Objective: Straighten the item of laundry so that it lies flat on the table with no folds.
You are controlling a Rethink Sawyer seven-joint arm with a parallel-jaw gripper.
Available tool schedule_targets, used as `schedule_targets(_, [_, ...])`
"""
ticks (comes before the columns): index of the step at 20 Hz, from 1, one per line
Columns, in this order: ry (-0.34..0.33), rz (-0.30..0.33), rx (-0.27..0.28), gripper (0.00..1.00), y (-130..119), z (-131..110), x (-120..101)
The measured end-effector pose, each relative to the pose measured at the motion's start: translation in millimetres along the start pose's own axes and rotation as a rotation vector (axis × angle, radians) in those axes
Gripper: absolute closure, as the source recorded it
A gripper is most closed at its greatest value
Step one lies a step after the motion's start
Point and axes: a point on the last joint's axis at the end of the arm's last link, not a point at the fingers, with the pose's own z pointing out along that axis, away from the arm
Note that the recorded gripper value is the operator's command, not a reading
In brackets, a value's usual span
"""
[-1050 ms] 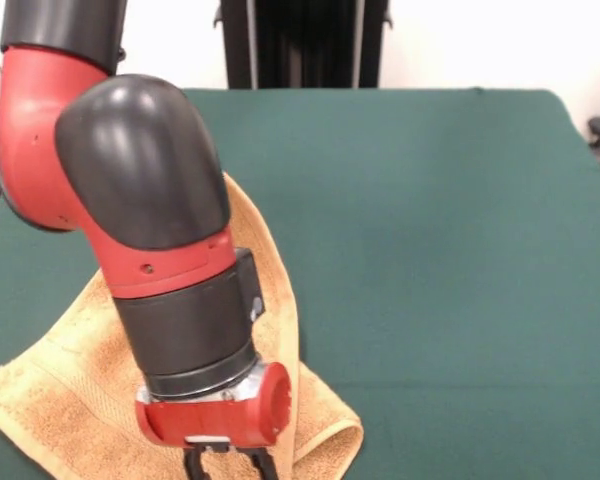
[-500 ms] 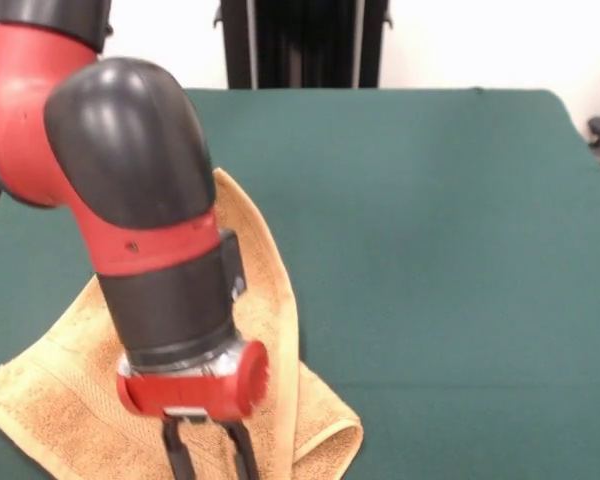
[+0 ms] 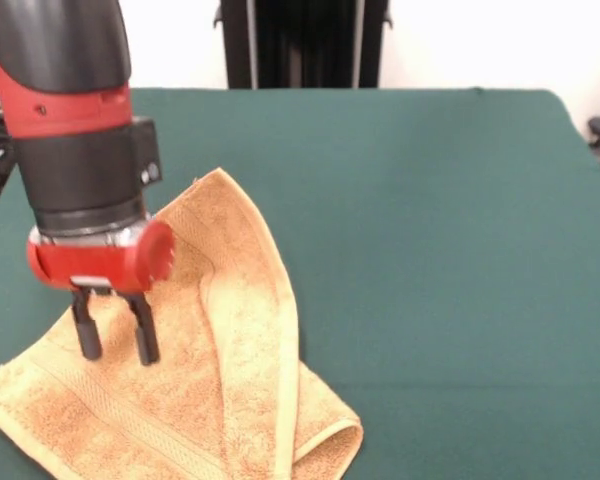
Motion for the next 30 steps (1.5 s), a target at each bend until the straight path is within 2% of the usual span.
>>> schedule_targets(3, [-0.015, -0.004, 0.014, 0.00, -4.0, -5.5, 3.2])
schedule_targets(4, [-0.040, -0.015, 0.028, 0.00, -2.6, -7.1, 4.3])
schedule_targets(10, [-0.109, -0.021, 0.046, 0.00, 2.8, 1.1, 2.0])
schedule_targets(13, [-0.151, -0.014, 0.041, 0.00, 9.5, 11.0, -0.2])
schedule_targets(19, [-0.169, 0.005, 0.007, 0.00, 24.1, 31.3, -0.9])
schedule_targets(30, [-0.231, 0.044, -0.006, 0.00, 83.1, 73.1, 0.0])
